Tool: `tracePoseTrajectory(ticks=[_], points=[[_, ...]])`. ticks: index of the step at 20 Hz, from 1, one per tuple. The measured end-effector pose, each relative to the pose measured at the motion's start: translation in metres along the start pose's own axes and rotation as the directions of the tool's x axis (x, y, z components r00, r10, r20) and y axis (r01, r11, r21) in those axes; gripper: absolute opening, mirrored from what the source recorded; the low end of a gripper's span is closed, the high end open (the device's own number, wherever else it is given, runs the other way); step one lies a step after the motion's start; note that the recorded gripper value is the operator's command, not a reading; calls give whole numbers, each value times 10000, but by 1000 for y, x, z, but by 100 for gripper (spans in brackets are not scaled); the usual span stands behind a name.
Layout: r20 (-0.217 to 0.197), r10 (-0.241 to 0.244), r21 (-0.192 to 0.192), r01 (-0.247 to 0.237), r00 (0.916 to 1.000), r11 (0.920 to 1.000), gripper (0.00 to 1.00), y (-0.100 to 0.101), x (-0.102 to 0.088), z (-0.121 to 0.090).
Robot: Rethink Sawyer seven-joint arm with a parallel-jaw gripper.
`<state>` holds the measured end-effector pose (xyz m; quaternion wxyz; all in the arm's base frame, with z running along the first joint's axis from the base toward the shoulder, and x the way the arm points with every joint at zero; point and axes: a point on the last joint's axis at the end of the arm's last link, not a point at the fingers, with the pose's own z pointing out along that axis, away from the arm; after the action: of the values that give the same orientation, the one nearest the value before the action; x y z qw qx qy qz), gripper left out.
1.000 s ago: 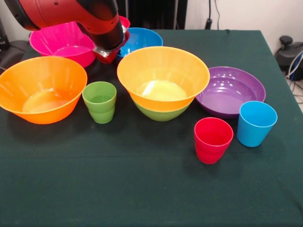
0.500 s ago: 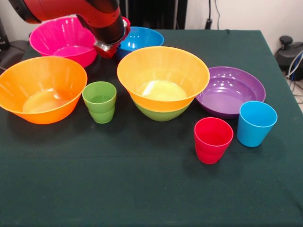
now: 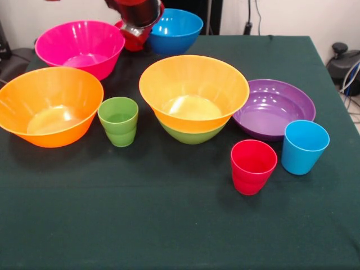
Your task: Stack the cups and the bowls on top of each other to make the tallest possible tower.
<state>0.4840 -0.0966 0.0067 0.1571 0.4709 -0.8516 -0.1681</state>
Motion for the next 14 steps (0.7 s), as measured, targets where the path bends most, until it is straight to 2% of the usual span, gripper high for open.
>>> tracePoseTrajectory(ticks=[5,7,8,10,14], points=[[34,-34,-133,34,10000,9999,0,14,-8,-13],[167,25,-228,-21,9999,9997,0,19,-13,-21],[378,139,-341,-126,9992,9993,0,23,-20,-33],[527,227,-408,-206,9984,9990,0,24,-24,-41],[1180,532,-538,-471,9916,9974,0,25,-43,-75]])
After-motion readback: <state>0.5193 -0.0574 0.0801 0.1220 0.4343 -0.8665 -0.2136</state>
